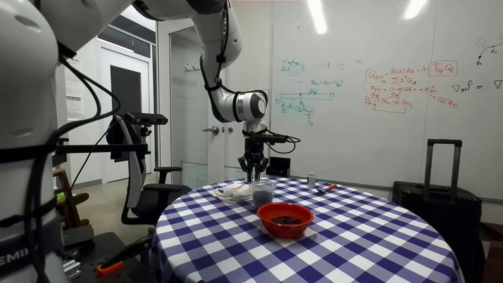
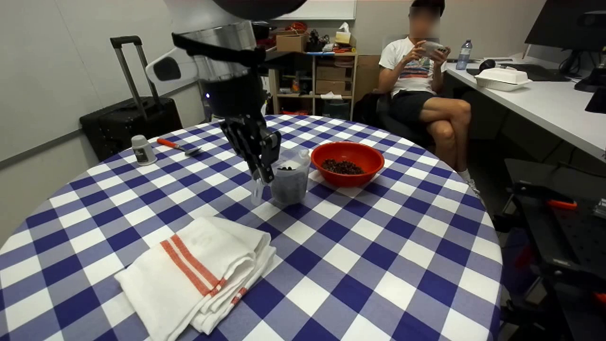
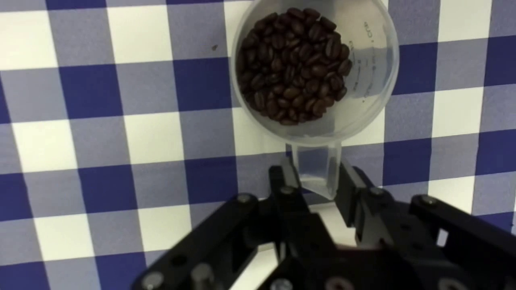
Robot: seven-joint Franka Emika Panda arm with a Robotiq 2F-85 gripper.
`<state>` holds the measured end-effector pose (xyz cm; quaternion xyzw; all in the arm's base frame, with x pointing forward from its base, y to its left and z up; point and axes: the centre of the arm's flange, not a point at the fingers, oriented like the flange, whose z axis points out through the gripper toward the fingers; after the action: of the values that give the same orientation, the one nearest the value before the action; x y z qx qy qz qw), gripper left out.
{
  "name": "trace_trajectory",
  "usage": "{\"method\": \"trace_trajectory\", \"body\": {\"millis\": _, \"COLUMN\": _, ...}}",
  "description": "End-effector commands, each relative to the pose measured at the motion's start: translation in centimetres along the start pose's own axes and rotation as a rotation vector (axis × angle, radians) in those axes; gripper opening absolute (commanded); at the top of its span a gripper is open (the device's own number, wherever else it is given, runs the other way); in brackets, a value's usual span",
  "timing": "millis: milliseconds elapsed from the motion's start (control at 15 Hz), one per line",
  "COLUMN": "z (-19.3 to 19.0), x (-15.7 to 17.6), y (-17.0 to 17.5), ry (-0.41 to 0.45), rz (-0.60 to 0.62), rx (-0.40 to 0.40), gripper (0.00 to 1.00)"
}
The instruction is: Pour some contents from the transparent jar into the bowl
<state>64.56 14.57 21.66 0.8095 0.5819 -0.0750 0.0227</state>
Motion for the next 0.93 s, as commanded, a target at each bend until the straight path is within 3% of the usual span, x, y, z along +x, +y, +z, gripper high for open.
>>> {"method": "trace_trajectory", "body": {"millis": 0, "z": -3.2, "x": -4.7, "y": 1.4, "ry": 0.089, "rz": 0.036, "rx": 0.001, "gripper": 0.07}}
{"method": "trace_trajectory", "body": {"millis": 533, "z": -7.7, "x": -11.9, "y": 2.0, "ry": 0.516, "rz": 0.121, "rx": 0.005, "gripper": 0.07}}
{"method": "trace_trajectory", "body": {"millis": 867, "z": -5.9, "x": -16.3, "y": -0.7, "ry": 0.611, "rz": 0.191, "rx": 0.044, "gripper": 0.07}}
